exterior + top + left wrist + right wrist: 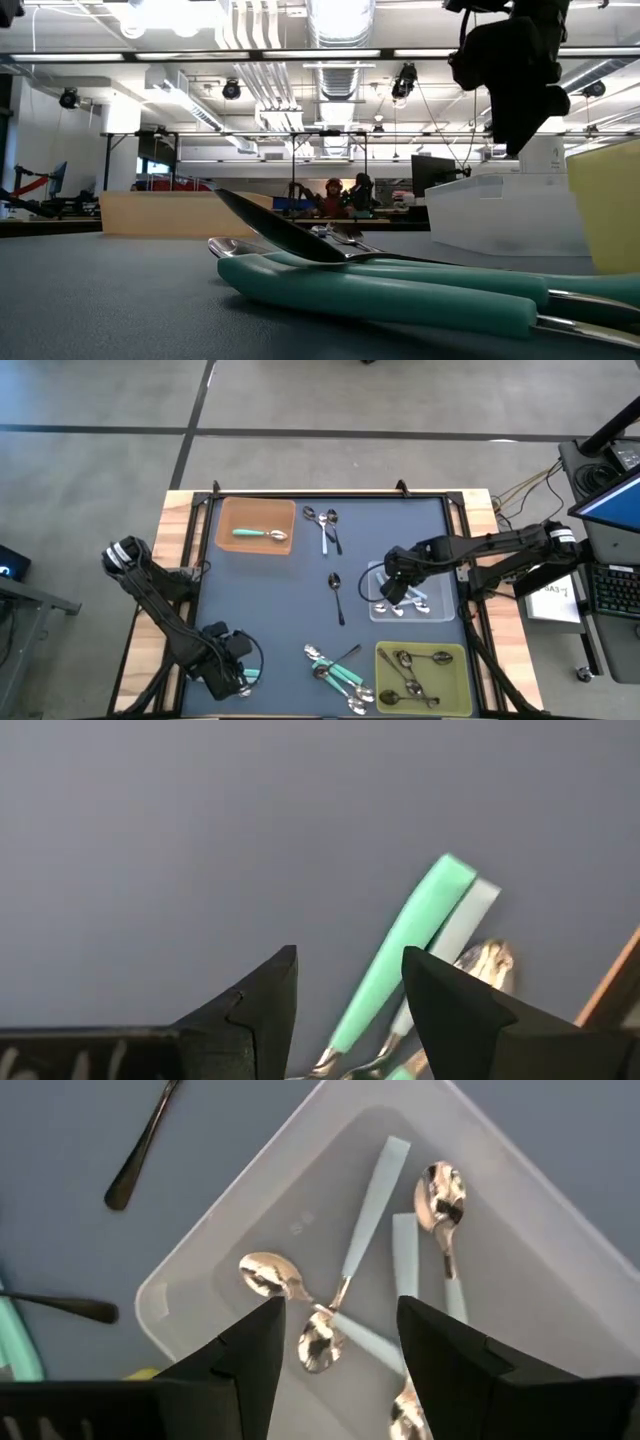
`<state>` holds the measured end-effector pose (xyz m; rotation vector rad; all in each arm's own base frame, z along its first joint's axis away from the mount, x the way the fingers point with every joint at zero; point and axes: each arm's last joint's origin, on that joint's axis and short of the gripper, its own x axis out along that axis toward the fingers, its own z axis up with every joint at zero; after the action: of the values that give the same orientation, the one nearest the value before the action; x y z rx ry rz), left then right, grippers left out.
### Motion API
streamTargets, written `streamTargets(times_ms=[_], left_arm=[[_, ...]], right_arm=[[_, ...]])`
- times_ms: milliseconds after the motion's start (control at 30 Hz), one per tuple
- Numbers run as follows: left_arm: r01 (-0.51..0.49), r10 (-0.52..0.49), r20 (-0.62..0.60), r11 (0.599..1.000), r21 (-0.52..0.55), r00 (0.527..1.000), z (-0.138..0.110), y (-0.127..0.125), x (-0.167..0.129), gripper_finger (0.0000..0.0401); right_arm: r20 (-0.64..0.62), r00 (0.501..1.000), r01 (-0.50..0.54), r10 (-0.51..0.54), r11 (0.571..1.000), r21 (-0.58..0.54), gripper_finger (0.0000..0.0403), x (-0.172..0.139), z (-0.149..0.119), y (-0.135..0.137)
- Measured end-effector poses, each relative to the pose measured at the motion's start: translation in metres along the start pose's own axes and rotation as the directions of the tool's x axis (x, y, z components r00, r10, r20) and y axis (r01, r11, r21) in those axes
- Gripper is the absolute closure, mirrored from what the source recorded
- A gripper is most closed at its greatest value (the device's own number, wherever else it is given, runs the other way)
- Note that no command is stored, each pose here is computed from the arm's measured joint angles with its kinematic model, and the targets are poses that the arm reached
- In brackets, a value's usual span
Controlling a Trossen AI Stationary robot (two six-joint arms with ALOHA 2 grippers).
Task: Sort silverware by color (type)
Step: Put the green spoon into the orange bin
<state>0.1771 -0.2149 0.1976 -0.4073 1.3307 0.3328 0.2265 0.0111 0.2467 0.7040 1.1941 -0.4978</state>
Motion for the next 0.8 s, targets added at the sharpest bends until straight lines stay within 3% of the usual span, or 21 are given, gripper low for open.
streamTargets(times_ms=[267, 500, 800], left_arm=[[0.061, -0.055, -0.060, 0.993, 0.105, 0.997, -0.013, -0.001, 0.014, 0.0237], [0.056, -0.047, -0.075, 0.991, 0.124, 0.996, -0.018, 0.004, 0.022, 0.0237], [0.121, -0.099, -0.142, 0.981, 0.154, 0.985, -0.023, 0.006, 0.032, 0.0237]], right_arm=[[0.006, 1.000, 0.003, -0.003, 1.000, 0.024, 0.0218, 0.000, -0.012, 0.010], [0.023, 1.000, 0.015, -0.015, 1.000, 0.016, 0.0218, 0.000, -0.017, 0.013], [0.026, 1.000, 0.018, -0.018, 1.000, 0.003, 0.0218, 0.000, -0.017, 0.013]])
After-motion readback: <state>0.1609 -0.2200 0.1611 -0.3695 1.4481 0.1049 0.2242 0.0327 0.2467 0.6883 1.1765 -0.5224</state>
